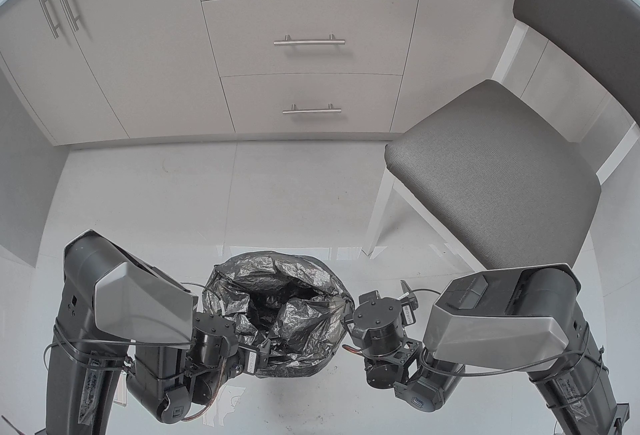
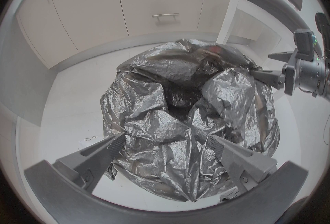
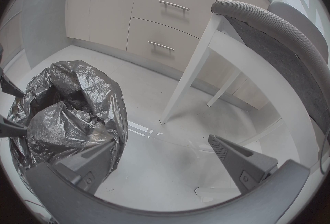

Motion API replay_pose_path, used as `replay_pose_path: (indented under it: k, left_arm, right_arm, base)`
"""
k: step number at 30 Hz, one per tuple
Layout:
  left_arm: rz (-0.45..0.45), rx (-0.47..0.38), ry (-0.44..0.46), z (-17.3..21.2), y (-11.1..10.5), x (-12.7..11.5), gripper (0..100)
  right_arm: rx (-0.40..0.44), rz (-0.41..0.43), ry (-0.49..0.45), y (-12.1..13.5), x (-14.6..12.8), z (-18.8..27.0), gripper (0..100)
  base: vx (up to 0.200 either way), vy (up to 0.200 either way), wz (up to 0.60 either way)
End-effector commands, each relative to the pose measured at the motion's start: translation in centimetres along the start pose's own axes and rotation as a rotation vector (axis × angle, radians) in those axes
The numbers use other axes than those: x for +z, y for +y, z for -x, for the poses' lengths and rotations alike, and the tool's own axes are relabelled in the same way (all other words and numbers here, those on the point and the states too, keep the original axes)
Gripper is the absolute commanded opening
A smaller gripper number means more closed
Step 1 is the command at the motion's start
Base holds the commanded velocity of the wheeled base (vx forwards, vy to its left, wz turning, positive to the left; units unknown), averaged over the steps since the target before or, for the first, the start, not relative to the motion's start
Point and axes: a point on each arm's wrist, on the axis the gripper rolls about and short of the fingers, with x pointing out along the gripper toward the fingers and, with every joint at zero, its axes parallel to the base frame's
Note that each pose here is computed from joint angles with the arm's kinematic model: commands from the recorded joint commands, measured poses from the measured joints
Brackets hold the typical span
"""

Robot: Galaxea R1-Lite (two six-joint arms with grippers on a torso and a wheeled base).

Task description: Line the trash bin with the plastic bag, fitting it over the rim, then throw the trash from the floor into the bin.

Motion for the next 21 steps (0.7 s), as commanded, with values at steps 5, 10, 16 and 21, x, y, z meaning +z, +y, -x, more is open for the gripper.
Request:
replay_pose_path:
  k: [5, 10, 16, 21]
  left_arm:
    - [-0.025, -0.012, 0.042, 1.1, -0.1, -0.8, 100]
    - [-0.029, -0.022, 0.033, 1.1, -0.5, -0.7, 100]
    - [-0.055, -0.055, 0.036, 2.2, -1.4, -0.8, 100]
    - [-0.063, -0.057, 0.051, 2.7, -1.4, -1.0, 100]
  right_arm:
    - [-0.004, -0.005, -0.009, -0.1, 0.0, -0.1, 100]
    - [-0.004, -0.005, -0.009, -0.1, 0.0, -0.1, 100]
    - [-0.005, -0.005, -0.009, -0.2, 0.0, -0.1, 100]
    - [-0.001, -0.012, -0.018, 0.0, 0.0, 0.1, 100]
  base:
    - [0.000, 0.000, 0.00]
    - [0.000, 0.000, 0.00]
    - [0.000, 0.000, 0.00]
    - [0.000, 0.000, 0.00]
